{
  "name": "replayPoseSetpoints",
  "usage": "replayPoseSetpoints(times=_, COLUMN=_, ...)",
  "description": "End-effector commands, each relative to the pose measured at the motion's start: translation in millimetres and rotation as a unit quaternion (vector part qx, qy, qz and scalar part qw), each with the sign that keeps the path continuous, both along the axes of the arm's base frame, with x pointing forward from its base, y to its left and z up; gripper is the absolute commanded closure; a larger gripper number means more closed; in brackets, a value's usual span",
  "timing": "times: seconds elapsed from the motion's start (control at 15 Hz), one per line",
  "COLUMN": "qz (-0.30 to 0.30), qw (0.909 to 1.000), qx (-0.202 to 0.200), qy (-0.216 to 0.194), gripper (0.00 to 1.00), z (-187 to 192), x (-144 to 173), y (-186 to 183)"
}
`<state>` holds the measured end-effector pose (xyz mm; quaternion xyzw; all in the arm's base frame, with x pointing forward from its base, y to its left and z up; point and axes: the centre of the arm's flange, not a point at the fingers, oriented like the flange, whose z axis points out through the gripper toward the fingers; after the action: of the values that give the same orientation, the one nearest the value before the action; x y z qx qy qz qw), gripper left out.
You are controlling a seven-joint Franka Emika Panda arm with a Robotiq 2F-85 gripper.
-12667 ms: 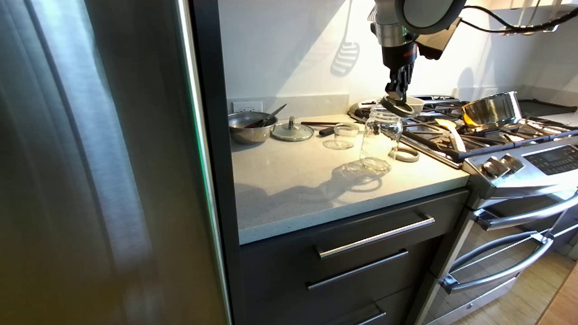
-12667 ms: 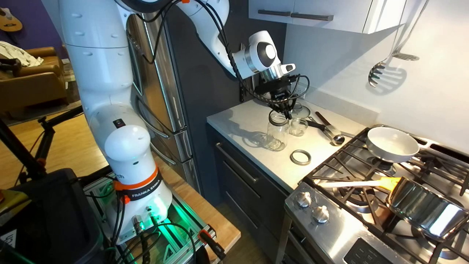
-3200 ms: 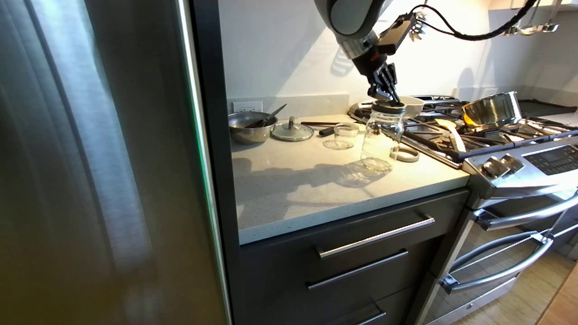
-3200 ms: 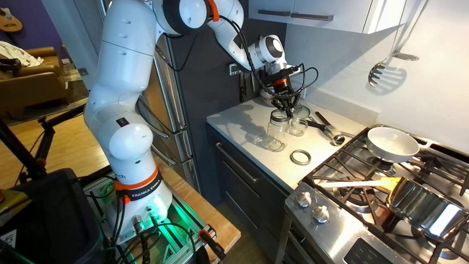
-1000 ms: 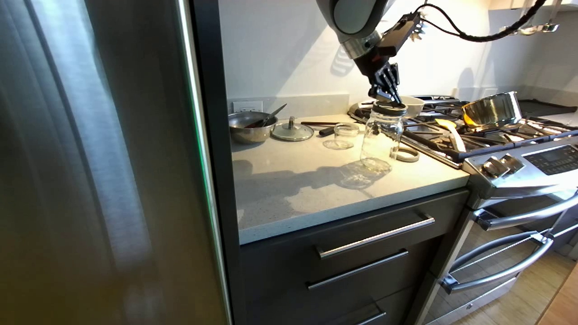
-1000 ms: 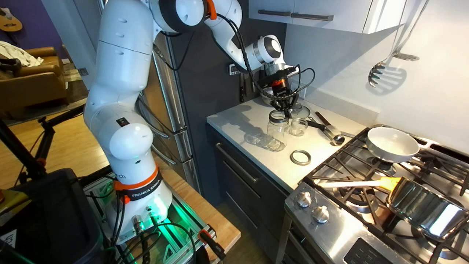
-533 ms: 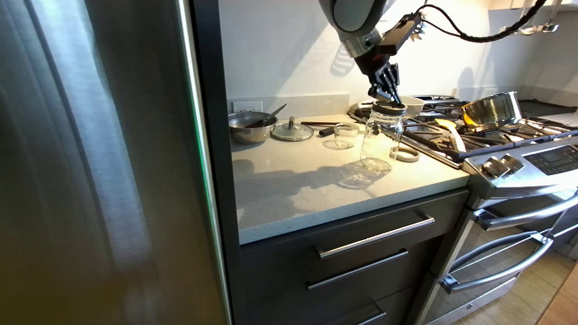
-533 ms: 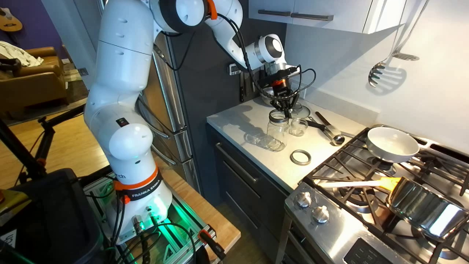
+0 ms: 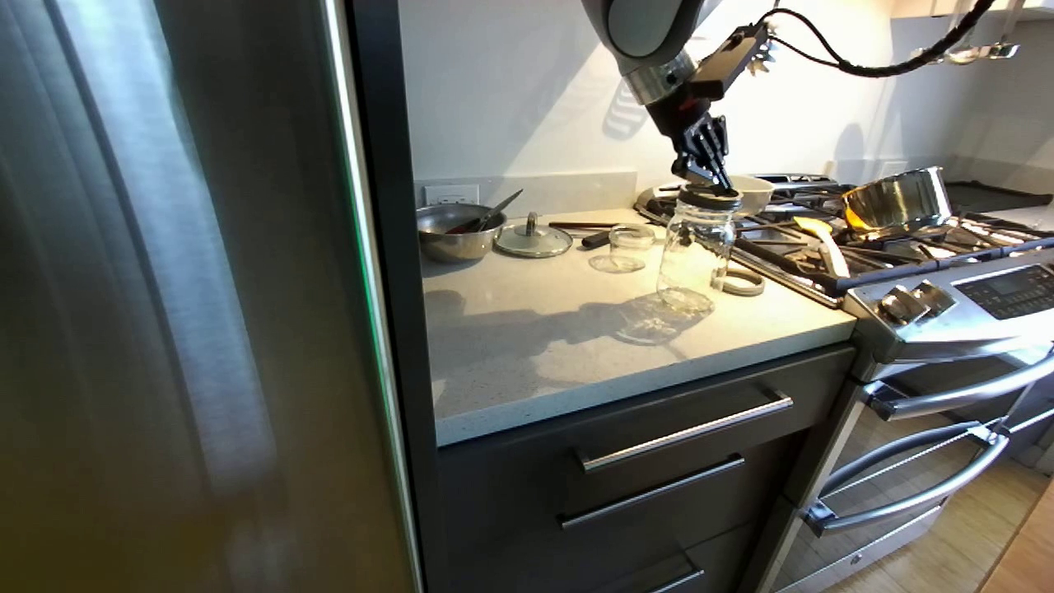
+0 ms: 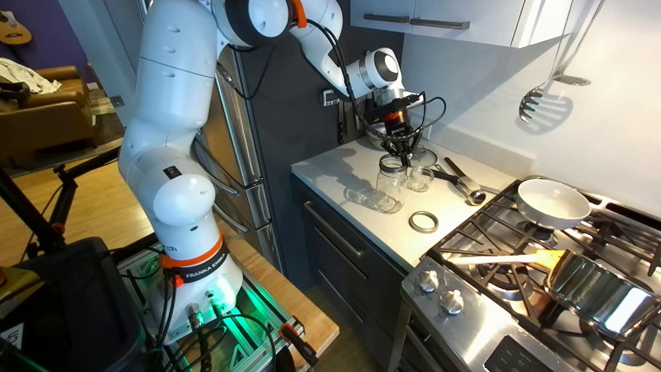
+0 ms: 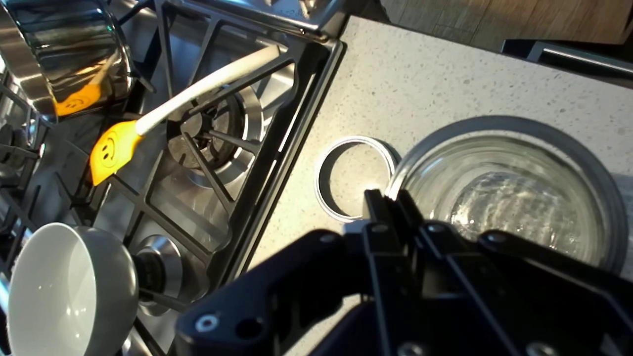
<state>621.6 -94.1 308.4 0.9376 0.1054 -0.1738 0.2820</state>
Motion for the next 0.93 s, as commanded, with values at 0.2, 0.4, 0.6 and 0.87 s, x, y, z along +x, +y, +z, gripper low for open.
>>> replayPoseSetpoints(times=0.2, qz=0.009, qw=0.9996, qx=0.013, qy=0.022, gripper=0.98, z=2.7, x=-0.4, y=-3.3)
replayPoseSetpoints(times=0.4, qz=0.008, qw=0.9997, qx=0.012, qy=0.02, gripper=0.98, z=2.5, x=2.1, y=-2.8)
replayPoseSetpoints(times=0.6, qz=0.009, qw=0.9998, qx=0.011, qy=0.011, gripper=0.98, z=0.8, x=6.9, y=-0.7)
replayPoseSetpoints(times=0.87, qz=0.008, qw=0.9999, qx=0.009, qy=0.012, gripper=0.98, z=-1.4, x=8.4, y=-1.0)
